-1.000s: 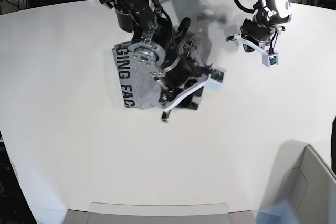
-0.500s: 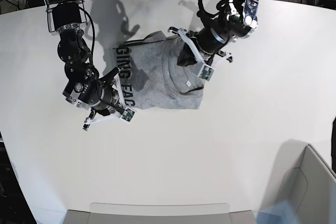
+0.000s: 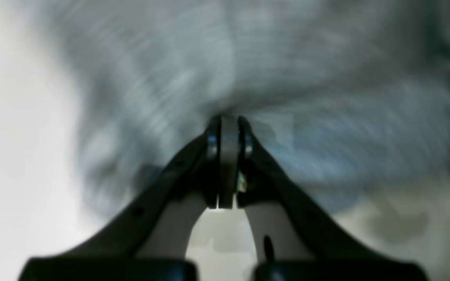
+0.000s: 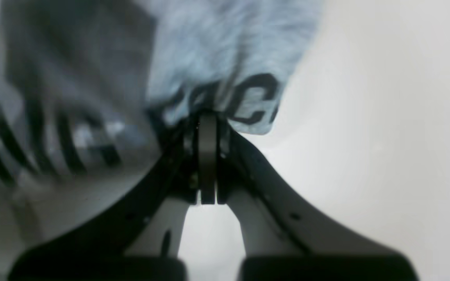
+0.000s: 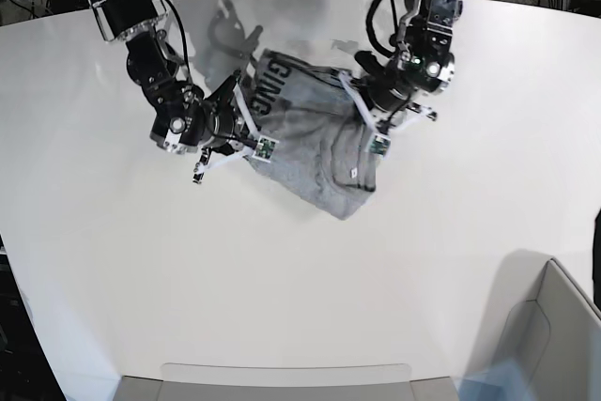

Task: Fold the T-shirt properly
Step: 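Press and tuck the folded bundle with the left gripper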

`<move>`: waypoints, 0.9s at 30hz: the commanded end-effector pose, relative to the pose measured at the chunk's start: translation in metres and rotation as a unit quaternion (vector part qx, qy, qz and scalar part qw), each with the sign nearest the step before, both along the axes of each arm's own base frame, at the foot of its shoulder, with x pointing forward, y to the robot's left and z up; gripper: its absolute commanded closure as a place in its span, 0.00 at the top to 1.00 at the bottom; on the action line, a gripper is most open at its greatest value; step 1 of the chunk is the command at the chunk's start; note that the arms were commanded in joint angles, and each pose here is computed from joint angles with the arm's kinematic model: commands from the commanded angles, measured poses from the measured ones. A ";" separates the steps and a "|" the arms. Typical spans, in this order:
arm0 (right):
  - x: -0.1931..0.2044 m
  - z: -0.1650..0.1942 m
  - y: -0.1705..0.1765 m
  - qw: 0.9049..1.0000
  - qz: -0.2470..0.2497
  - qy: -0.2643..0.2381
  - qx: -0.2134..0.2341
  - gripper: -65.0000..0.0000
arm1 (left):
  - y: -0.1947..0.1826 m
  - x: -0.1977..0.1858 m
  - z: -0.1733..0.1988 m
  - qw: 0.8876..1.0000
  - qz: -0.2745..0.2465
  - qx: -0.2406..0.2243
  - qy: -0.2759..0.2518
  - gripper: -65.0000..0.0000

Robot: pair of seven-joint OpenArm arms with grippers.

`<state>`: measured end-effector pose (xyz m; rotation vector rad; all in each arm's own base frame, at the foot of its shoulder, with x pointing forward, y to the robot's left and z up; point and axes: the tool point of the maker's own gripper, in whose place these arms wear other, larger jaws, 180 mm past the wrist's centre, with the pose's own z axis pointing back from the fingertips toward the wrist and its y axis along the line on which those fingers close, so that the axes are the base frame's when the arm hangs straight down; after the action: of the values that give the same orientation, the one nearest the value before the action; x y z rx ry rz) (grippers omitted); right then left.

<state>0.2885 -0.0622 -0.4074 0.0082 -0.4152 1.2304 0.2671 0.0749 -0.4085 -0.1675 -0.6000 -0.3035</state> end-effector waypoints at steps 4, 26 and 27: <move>-0.020 0.013 0.030 0.999 0.040 -0.008 0.010 0.00 | 0.019 0.046 0.027 0.998 0.029 0.004 -0.050 0.00; 0.016 0.089 -0.005 0.981 -0.096 -0.118 0.122 0.00 | -0.009 0.102 0.091 0.981 0.009 -0.040 -0.192 0.00; 0.019 0.091 -0.021 0.977 -0.120 -0.124 0.122 0.00 | -0.025 0.093 0.088 0.981 0.001 -0.055 -0.188 0.00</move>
<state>0.3057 -0.0947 -0.3253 -0.0171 -0.7152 0.9213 0.3578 0.0572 -0.3296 -0.1979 -0.9604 -0.2997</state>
